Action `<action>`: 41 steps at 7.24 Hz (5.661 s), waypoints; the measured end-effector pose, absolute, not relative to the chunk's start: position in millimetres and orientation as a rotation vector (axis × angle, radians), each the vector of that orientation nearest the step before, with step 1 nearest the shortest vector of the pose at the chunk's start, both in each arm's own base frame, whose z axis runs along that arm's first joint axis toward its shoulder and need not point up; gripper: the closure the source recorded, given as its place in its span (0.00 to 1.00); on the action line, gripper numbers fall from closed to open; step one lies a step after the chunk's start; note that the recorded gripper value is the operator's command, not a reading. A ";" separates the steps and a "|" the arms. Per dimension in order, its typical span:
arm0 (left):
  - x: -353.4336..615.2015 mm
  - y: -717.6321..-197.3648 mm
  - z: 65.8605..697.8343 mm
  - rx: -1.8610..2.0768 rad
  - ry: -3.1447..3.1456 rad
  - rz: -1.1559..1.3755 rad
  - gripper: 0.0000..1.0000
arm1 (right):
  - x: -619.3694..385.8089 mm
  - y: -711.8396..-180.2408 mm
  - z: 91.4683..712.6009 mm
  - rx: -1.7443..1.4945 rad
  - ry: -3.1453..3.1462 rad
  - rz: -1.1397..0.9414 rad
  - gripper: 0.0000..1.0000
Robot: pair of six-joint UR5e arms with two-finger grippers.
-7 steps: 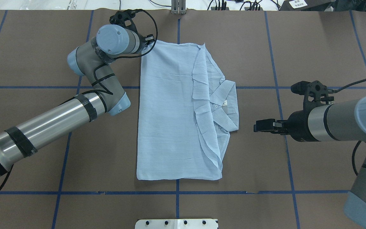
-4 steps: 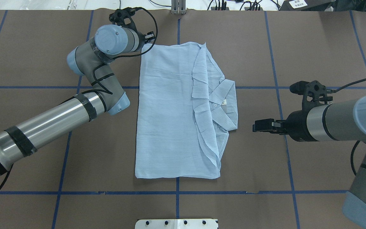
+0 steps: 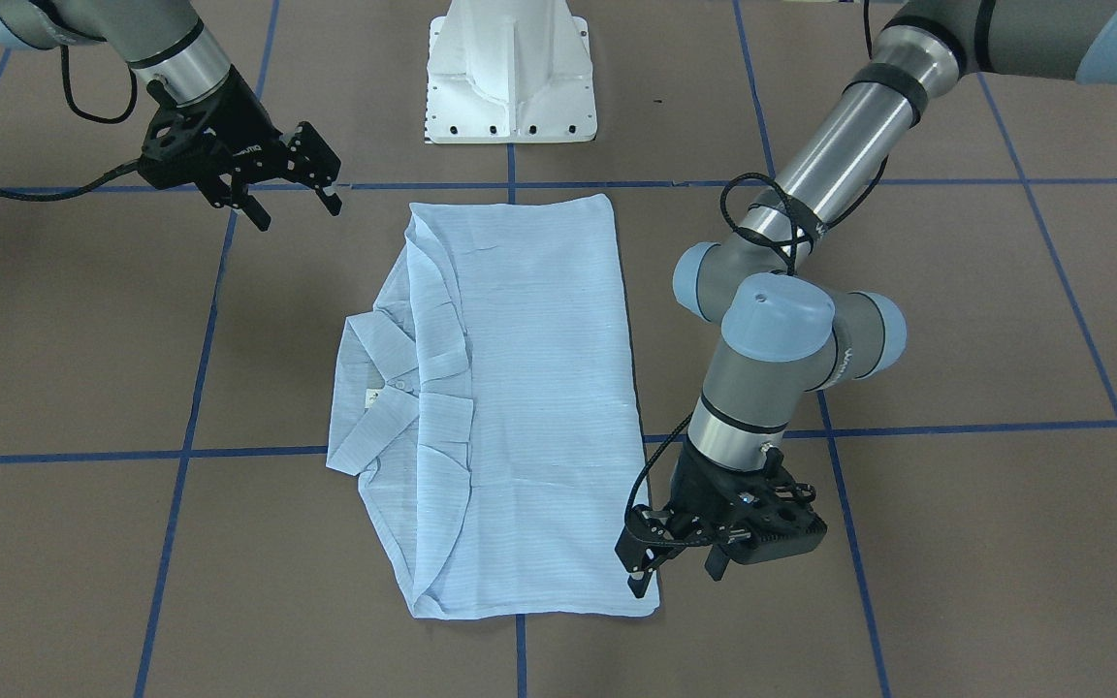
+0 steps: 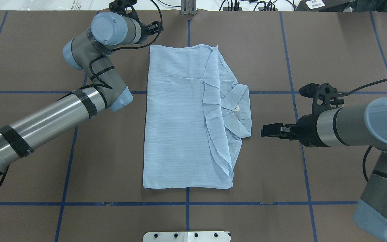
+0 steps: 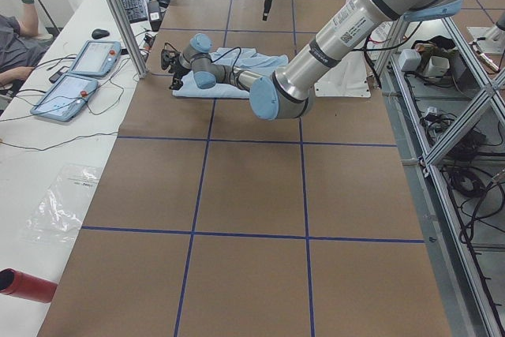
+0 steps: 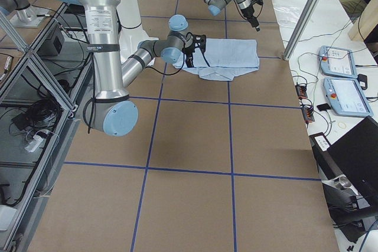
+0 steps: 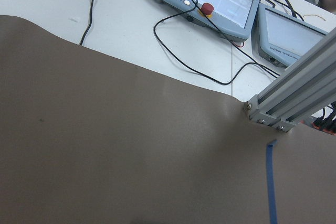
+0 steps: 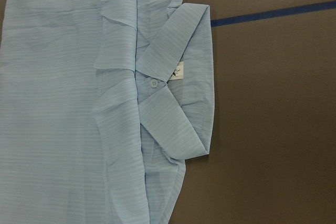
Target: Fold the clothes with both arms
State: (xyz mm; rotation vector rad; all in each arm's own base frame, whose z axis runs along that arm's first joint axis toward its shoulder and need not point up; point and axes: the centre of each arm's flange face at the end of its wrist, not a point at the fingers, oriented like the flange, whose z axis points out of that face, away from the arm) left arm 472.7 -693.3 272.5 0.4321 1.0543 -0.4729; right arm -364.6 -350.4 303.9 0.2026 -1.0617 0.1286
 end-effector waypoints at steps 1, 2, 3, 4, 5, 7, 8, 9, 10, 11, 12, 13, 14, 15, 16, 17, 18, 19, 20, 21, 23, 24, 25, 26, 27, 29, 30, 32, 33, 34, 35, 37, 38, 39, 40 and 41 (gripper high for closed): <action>453.3 -671.6 277.1 0.388 1.051 -0.452 0.00 | -388.1 -346.7 305.5 0.229 -1.035 0.122 0.00; 431.2 -644.2 274.0 0.359 1.041 -0.423 0.00 | -413.7 -344.0 300.0 0.245 -0.999 0.116 0.00; 407.9 -616.5 262.0 0.346 1.019 -0.386 0.00 | -444.0 -340.1 286.0 0.263 -0.946 0.104 0.00; 385.8 -589.5 250.2 0.335 1.002 -0.358 0.00 | -479.6 -332.9 270.4 0.292 -0.876 0.078 0.00; 367.7 -565.9 244.5 0.320 1.005 -0.337 0.00 | -513.3 -323.9 264.9 0.326 -0.802 0.040 0.00; 351.4 -542.1 243.2 0.298 1.021 -0.314 0.00 | -558.1 -304.9 278.7 0.395 -0.690 -0.039 0.00; 349.9 -539.2 244.2 0.293 1.023 -0.312 0.00 | -567.9 -299.0 284.4 0.408 -0.665 -0.063 0.00; 350.7 -538.4 246.0 0.288 1.021 -0.311 0.00 | -573.6 -294.2 288.0 0.417 -0.650 -0.083 0.00; 352.2 -538.0 247.2 0.283 1.020 -0.312 0.00 | -576.4 -291.8 290.3 0.422 -0.640 -0.098 0.00; 353.8 -537.4 248.0 0.279 1.020 -0.313 0.00 | -577.1 -291.4 291.9 0.427 -0.628 -0.115 0.00; 354.8 -536.9 248.0 0.276 1.020 -0.313 0.00 | -575.6 -292.7 294.3 0.430 -0.614 -0.132 0.00; 355.5 -536.6 247.8 0.274 1.021 -0.314 0.00 | -572.1 -296.2 296.6 0.434 -0.603 -0.143 0.00; 356.2 -535.8 247.0 0.274 1.023 -0.312 0.00 | -567.5 -300.6 299.6 0.437 -0.592 -0.152 0.00; 357.4 -534.0 245.2 0.274 1.027 -0.309 0.00 | -558.7 -305.1 306.9 0.439 -0.576 -0.160 0.00; 360.3 -531.1 243.7 0.270 1.032 -0.308 0.00 | -540.5 -309.3 321.7 0.440 -0.553 -0.174 0.00; 364.7 -527.6 241.7 0.260 1.038 -0.312 0.00 | -514.4 -312.3 344.0 0.430 -0.524 -0.190 0.00; 368.6 -524.7 239.6 0.253 1.044 -0.314 0.00 | -483.7 -312.5 370.0 0.416 -0.489 -0.204 0.00; 370.5 -523.3 238.8 0.249 1.047 -0.314 0.00 | -457.7 -311.3 387.4 0.409 -0.465 -0.210 0.00; 371.1 -522.7 238.6 0.248 1.048 -0.314 0.00 | -440.8 -314.9 387.0 0.409 -0.471 -0.203 0.00; 371.3 -522.5 238.6 0.248 1.048 -0.314 0.00 | -437.6 -326.1 367.5 0.415 -0.510 -0.187 0.00; 372.1 -523.1 240.5 0.249 1.046 -0.312 0.00 | -466.1 -362.6 307.8 0.444 -0.593 -0.150 0.00; 372.8 -523.9 242.9 0.249 1.043 -0.311 0.00 | -479.6 -379.4 286.0 0.456 -0.614 -0.135 0.00; 374.1 -523.6 245.0 0.246 1.041 -0.310 0.00 | -482.0 -391.2 268.9 0.459 -0.640 -0.122 0.00; 380.0 -517.6 245.8 0.220 1.047 -0.302 0.00 | -478.1 -396.7 255.1 0.442 -0.678 -0.116 0.00; 401.7 -495.4 246.5 0.145 1.065 -0.290 0.00 | -470.3 -395.4 243.7 0.402 -0.731 -0.106 0.00; 469.6 -420.0 243.8 -0.021 1.086 -0.313 0.01 | -458.2 -385.5 230.4 0.305 -0.819 -0.059 0.00; 498.4 -379.2 238.2 -0.069 1.090 -0.332 0.01 | -455.8 -382.1 229.8 0.265 -0.841 -0.045 0.00; 535.8 -322.0 243.7 -0.124 1.066 -0.351 0.02 | -453.1 -378.2 226.8 0.203 -0.878 -0.017 0.00; 542.7 -308.8 253.9 -0.136 1.046 -0.353 0.02 | -452.1 -377.0 225.6 0.193 -0.886 -0.011 0.00; 545.4 -302.3 262.5 -0.141 1.029 -0.355 0.05 | -451.5 -376.5 225.1 0.187 -0.889 -0.006 0.00; 546.5 -298.3 270.0 -0.143 1.016 -0.355 0.07 | -451.2 -376.3 224.8 0.184 -0.891 -0.002 0.00; 548.9 -293.7 277.5 -0.149 0.994 -0.354 0.11 | -451.0 -376.0 224.6 0.178 -0.894 0.007 0.00; 551.5 -289.6 279.8 -0.154 0.985 -0.350 0.17 | -451.0 -375.8 224.6 0.174 -0.895 0.010 0.00; 553.6 -286.8 281.3 -0.158 0.979 -0.349 0.26 | -451.0 -375.7 224.5 0.173 -0.895 0.011 0.00; 555.5 -284.0 282.5 -0.162 0.975 -0.346 0.38 | -451.0 -375.6 224.5 0.172 -0.896 0.011 0.00; 556.9 -281.7 282.8 -0.165 0.973 -0.345 0.43 | -451.0 -375.6 224.6 0.172 -0.895 0.012 0.00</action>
